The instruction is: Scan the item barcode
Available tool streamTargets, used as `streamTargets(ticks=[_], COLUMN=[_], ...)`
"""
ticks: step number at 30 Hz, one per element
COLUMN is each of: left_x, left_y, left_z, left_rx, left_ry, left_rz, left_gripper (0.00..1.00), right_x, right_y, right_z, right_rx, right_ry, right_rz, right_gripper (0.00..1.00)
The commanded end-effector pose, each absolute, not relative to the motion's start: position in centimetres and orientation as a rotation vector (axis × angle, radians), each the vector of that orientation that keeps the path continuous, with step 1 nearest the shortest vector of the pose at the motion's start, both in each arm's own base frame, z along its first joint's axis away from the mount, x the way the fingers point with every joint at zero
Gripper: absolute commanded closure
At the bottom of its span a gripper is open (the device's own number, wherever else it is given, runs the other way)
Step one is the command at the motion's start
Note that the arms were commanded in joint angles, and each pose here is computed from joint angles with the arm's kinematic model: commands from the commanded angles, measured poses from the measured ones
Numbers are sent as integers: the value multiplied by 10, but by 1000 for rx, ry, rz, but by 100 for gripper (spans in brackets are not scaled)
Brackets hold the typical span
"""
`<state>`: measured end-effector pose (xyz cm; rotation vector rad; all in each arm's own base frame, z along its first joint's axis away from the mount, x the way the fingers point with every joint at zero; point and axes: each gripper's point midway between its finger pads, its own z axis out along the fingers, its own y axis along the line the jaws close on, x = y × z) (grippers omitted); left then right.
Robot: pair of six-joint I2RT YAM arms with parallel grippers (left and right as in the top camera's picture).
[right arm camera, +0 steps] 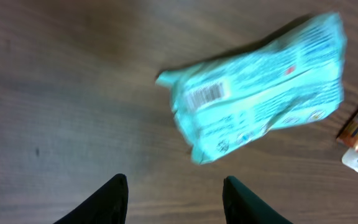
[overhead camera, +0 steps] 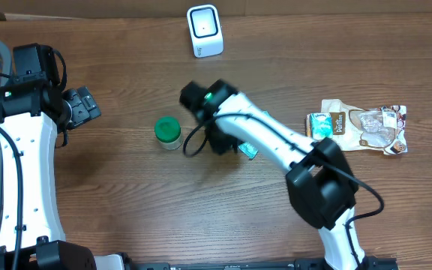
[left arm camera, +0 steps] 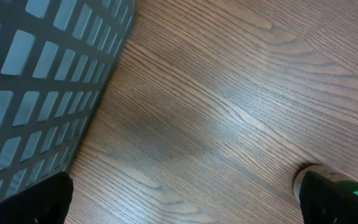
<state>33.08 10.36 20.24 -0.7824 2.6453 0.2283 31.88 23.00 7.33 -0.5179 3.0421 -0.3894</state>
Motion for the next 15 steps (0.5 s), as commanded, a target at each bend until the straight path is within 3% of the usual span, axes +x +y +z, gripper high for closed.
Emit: streamTargets(ticks=[1,9,13,15], left_x=[332,332,332,332], left_y=[102,102,102,102], left_z=[203,203,203,203], left_rx=[-753,-753,-753,-753], left_ry=[2651,2650,2651,2651], left_rz=[226,226,226,226], left_gripper=[1,0,1,1], right_x=[353,394,394,392], right_y=[203,145,127,123], right_z=[104,94,95,88], right_rx=[-240,-464,-597,-633], right_ry=[3062,3050,2909,2888], right_rz=[-166,496,834,858], right_gripper=[50,44,39,39])
